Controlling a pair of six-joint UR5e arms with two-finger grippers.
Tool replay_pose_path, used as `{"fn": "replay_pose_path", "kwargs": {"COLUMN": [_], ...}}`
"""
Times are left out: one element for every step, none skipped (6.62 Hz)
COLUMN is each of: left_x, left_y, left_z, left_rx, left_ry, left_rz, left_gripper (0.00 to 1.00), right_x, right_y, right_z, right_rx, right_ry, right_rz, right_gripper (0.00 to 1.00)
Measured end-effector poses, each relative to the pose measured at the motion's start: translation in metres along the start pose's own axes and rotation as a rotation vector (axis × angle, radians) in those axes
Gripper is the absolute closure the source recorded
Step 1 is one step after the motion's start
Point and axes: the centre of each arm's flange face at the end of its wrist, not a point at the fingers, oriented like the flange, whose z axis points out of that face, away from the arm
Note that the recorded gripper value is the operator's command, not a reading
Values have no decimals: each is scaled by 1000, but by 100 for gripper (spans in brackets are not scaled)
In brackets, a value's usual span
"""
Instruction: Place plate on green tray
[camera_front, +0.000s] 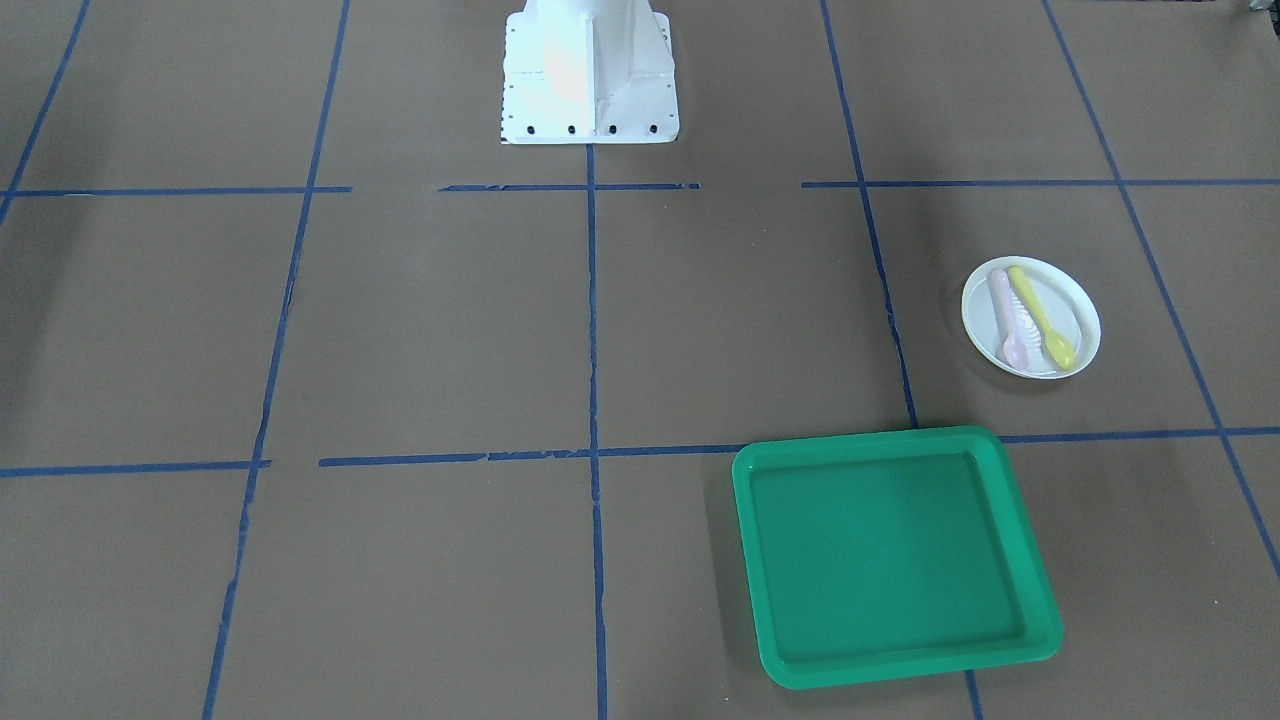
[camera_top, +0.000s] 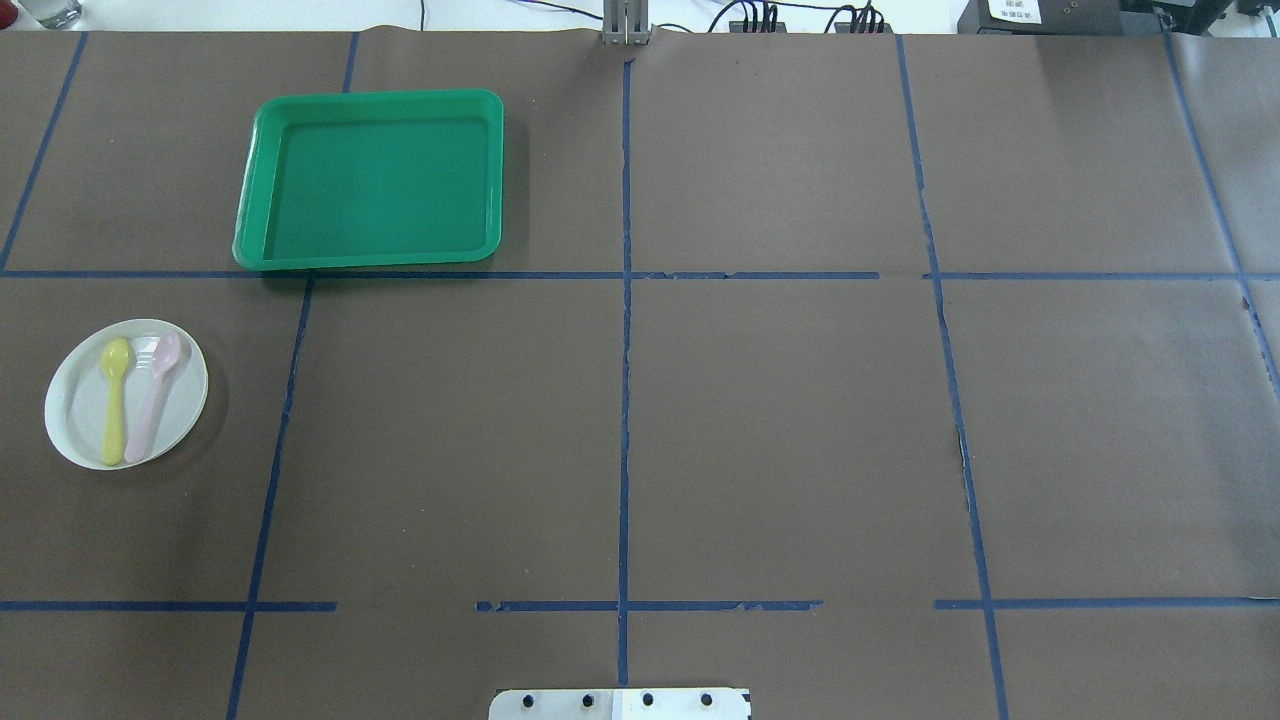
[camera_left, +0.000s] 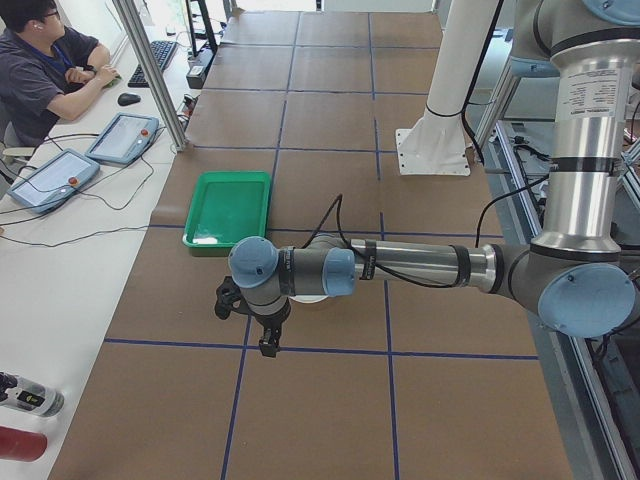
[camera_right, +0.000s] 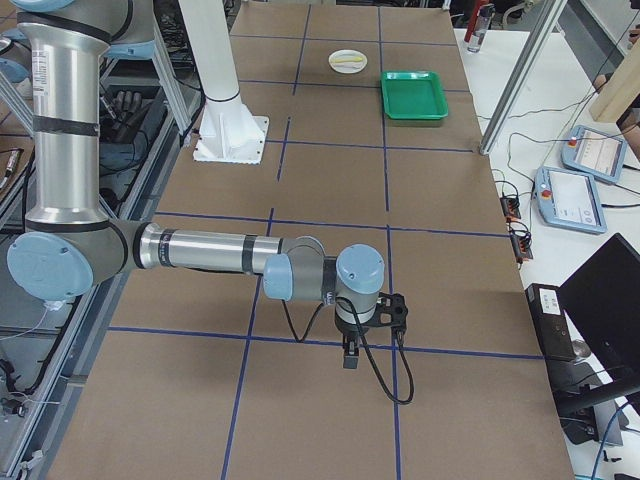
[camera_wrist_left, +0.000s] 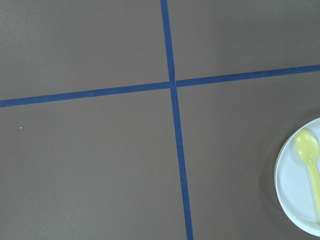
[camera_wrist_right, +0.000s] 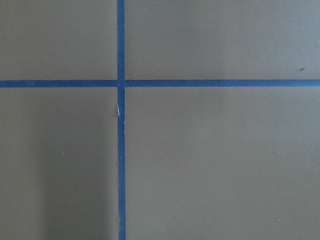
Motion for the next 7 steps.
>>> {"fn": "replay_pose_path", "kwargs": {"left_x": [1,2,3,12,41,90,123], "left_y": [-1,-3,-4,-7,-13,-18,-16], "left_z": [-1,-3,-5,-10,-8,13,38], "left_rx": [11,28,44,69,90,108,123], "left_ry": [-3,-14,-27,-36,-44,-63,-72], "left_rz": [13,32,46,31,-22,-82,-122], "left_gripper": [0,0,0,0,0,0,0], "right_x": [0,0,0,0,0,0,0], "right_y": [0,0,0,0,0,0,0], "right_z": [0,0,0,0,0,0,0], "right_rx": [0,0,0,0,-1,-1,-1], "right_ry": [0,0,0,0,0,0,0], "right_rz": [0,0,0,0,1,1,1], "right_gripper": [0,0,0,0,0,0,0]}}
